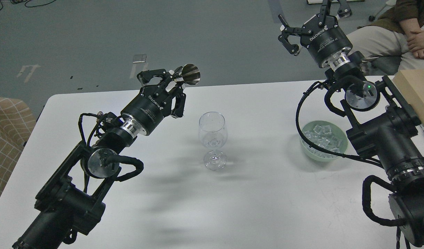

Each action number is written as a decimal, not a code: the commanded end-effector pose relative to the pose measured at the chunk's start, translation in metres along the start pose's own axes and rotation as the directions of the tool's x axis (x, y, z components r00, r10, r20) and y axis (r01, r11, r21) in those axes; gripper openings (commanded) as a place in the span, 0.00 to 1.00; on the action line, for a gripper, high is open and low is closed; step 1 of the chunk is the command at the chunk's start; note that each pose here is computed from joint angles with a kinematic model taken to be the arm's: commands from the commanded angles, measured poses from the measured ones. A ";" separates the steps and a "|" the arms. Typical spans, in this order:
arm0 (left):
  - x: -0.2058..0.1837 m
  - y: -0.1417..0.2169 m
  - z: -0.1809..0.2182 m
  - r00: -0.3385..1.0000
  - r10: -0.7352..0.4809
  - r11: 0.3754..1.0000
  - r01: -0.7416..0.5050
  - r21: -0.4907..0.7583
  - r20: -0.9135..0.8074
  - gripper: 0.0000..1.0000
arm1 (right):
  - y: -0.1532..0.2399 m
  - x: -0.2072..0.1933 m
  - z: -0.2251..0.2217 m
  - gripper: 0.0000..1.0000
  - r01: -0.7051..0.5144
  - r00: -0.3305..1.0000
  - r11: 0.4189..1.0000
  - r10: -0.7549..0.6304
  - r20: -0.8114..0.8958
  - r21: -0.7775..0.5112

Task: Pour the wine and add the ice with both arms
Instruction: 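Turn the jigger upright and carry it back toward the table edge, then lower the jigger onto the table with the left gripper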

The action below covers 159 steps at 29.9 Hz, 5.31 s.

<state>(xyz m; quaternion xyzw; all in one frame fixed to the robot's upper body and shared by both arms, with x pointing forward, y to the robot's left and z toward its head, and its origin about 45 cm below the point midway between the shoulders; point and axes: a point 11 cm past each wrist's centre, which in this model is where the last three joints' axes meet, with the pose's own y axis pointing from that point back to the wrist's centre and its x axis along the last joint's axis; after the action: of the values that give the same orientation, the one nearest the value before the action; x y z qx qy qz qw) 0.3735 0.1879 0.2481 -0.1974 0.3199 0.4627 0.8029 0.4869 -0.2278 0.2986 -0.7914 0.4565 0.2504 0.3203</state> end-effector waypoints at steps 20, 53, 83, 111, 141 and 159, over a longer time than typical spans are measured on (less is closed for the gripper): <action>0.055 0.021 0.054 0.960 0.190 0.955 -0.230 -0.189 -0.206 0.00 | 0.000 0.000 0.000 1.00 0.000 1.000 1.000 0.000 0.000 0.000; 0.160 0.086 0.058 0.721 0.247 0.821 -0.510 -0.255 -0.647 0.01 | -0.001 -0.002 0.003 1.00 -0.001 1.000 1.000 0.001 0.006 -0.003; 0.199 0.114 0.028 0.714 0.198 0.815 -0.501 -0.292 -0.671 0.08 | -0.003 -0.005 0.008 1.00 0.005 1.000 1.000 -0.005 0.016 -0.005; 0.204 0.121 0.021 0.701 0.218 0.806 -0.522 -0.280 -0.679 0.32 | -0.004 -0.005 0.007 1.00 0.005 1.000 1.000 -0.005 0.016 -0.005; 0.203 0.119 0.019 0.704 0.222 0.811 -0.517 -0.273 -0.675 0.61 | -0.004 -0.005 0.007 1.00 0.004 1.000 1.000 -0.004 0.016 -0.005; 0.196 0.117 0.023 0.739 0.181 0.823 -0.475 -0.311 -0.649 0.96 | -0.004 -0.005 0.007 1.00 0.004 1.000 1.000 -0.004 0.016 -0.003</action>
<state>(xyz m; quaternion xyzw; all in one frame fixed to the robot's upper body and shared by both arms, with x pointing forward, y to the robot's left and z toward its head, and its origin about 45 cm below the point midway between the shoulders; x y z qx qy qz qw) 0.3510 0.3816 0.1225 -0.4493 0.4720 0.5813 0.4872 0.4873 -0.2184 0.2984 -0.7910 0.4516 0.2571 0.3229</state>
